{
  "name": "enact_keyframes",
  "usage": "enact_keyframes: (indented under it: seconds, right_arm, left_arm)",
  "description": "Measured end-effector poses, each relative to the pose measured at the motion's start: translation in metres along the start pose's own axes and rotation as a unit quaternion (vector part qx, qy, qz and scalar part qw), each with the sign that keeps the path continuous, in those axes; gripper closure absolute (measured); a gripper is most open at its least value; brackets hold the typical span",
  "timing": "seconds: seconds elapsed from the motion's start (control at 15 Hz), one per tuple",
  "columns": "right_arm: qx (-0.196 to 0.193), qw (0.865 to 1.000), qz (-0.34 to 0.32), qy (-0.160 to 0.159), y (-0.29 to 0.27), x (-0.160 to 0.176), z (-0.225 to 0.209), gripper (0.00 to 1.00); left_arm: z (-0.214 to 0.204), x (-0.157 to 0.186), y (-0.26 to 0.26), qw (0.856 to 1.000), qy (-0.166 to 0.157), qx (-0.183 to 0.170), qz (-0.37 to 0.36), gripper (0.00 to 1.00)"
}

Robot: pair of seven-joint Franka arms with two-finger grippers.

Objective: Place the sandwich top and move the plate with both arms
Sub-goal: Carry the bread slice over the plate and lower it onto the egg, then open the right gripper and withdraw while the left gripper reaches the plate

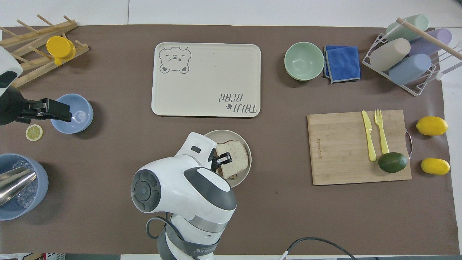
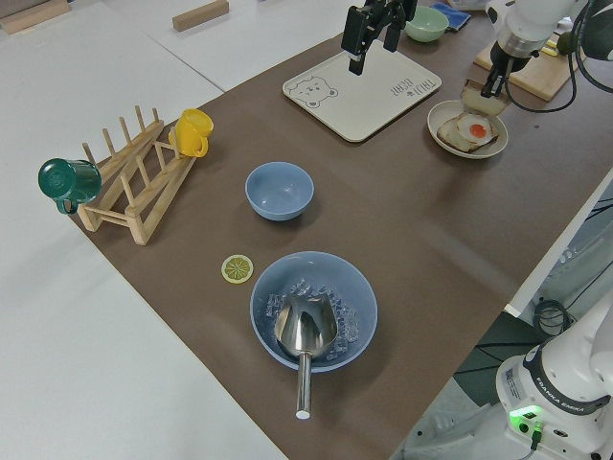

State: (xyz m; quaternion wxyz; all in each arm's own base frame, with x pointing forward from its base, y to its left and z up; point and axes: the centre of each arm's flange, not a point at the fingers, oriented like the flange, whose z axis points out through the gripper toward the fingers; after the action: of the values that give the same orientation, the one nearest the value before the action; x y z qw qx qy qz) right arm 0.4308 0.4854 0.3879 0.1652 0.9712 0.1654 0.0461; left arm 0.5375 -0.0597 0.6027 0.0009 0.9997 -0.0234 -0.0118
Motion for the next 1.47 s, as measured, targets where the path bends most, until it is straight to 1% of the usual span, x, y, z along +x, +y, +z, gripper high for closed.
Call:
enact_keyframes:
  seconds: [0.2,0.27,0.4,0.47,0.67,0.73,0.8,0.87,0.93,1.0,1.13,1.27,1.4,1.47]
  right_arm:
    - [0.013,1.000,0.004,0.012,-0.015,-0.006,0.013,0.92]
    - [0.019,1.000,0.009,0.012,-0.018,-0.008,0.016,0.85]
    - [0.040,0.999,0.016,0.006,-0.022,-0.009,0.015,0.65]
    - [0.047,0.999,0.018,0.008,-0.023,-0.008,0.014,0.55]
    - [0.051,0.998,0.021,0.009,-0.021,-0.006,0.013,0.25]
    - [0.049,0.998,0.027,0.007,-0.014,-0.003,0.013,0.14]
    - [0.045,0.998,0.040,0.001,0.001,0.003,0.013,0.14]
    - [0.041,0.997,0.058,-0.006,0.027,0.012,0.012,0.11]
    - [0.040,0.996,0.073,-0.015,0.063,0.023,0.008,0.03]
    - [0.044,0.995,0.086,-0.032,0.105,0.030,0.002,0.00]
    - [0.060,0.990,0.107,-0.068,0.200,0.034,-0.016,0.00]
    - [0.075,0.986,0.117,-0.092,0.293,0.021,-0.037,0.00]
    - [0.084,0.983,0.130,-0.096,0.368,0.001,-0.055,0.00]
    - [0.095,0.982,0.135,-0.095,0.395,-0.007,-0.058,0.00]
  left_arm:
    - [0.000,0.000,0.000,1.000,0.000,0.000,0.000,0.00]
    - [0.000,0.000,0.000,1.000,0.000,0.000,0.000,0.00]
    - [0.000,0.000,0.000,1.000,0.000,0.000,0.000,0.00]
    - [0.000,0.000,0.000,1.000,0.000,0.000,0.000,0.00]
    - [0.000,0.000,0.000,1.000,0.000,0.000,0.000,0.00]
    - [0.000,0.000,0.000,1.000,0.000,0.000,0.000,0.00]
    - [0.000,0.000,0.001,1.000,0.000,0.000,0.001,0.00]
    - [0.001,0.000,0.003,1.000,-0.001,0.000,0.003,0.00]
    - [0.004,-0.001,0.007,1.000,-0.004,0.001,0.006,0.00]
    - [0.009,-0.003,0.013,1.000,-0.007,0.001,0.012,0.00]
    - [0.027,-0.011,0.035,1.000,-0.008,-0.007,0.015,0.00]
    - [0.057,-0.026,0.068,1.000,-0.014,-0.027,0.005,0.00]
    - [0.098,-0.042,0.103,0.998,-0.029,-0.055,0.002,0.00]
    - [0.119,-0.050,0.118,0.997,-0.037,-0.068,0.000,0.00]
